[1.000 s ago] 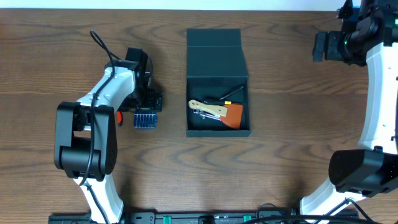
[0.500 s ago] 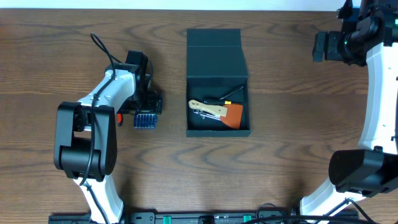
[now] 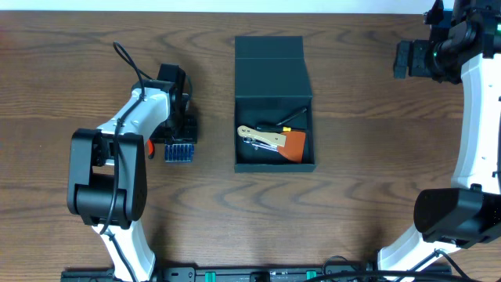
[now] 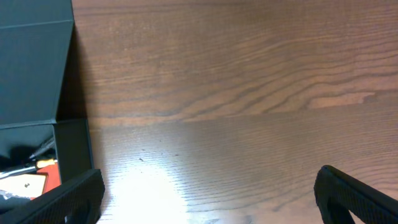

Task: Pack container
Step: 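Lower the left gripper and close it on the screwdriver case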

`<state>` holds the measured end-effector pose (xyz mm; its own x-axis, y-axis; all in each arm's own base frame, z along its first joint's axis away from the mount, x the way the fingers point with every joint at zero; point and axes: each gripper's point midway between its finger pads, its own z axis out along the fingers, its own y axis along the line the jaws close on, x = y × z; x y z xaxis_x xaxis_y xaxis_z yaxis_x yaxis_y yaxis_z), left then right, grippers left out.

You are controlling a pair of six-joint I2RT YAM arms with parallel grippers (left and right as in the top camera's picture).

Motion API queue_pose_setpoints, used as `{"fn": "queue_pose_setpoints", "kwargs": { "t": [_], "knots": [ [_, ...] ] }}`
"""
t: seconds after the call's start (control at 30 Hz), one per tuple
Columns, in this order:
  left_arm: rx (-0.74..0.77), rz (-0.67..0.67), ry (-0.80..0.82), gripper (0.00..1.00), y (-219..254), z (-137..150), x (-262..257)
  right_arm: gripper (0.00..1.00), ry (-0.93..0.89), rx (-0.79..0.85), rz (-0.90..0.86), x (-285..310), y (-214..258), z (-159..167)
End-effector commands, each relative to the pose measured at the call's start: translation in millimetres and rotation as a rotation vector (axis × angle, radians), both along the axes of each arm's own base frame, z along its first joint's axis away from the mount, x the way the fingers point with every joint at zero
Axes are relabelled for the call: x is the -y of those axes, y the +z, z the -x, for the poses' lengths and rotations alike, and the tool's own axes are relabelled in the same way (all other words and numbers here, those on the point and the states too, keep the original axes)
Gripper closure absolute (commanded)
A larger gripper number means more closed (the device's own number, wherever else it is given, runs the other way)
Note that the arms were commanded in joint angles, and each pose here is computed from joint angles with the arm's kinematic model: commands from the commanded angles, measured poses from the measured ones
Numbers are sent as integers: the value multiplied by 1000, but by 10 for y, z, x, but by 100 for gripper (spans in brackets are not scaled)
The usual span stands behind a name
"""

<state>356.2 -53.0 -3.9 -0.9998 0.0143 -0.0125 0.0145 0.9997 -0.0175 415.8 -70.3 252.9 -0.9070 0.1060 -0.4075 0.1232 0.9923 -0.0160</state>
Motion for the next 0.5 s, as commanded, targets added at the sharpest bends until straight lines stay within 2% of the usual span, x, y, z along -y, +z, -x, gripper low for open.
{"fn": "queue_pose_setpoints", "kwargs": {
  "t": [0.0, 0.27, 0.47],
  "knots": [
    [-46, 17, 1, 38, -118, 118, 28, 1, 13, -3, 4, -5, -3, 12],
    [-47, 17, 2, 46, -117, 120, 28, 1, 13, -3, 4, -5, -3, 12],
    [-48, 17, 1, 47, -110, 126, 29, 1, 13, -3, 4, -5, -3, 13]
  ]
}}
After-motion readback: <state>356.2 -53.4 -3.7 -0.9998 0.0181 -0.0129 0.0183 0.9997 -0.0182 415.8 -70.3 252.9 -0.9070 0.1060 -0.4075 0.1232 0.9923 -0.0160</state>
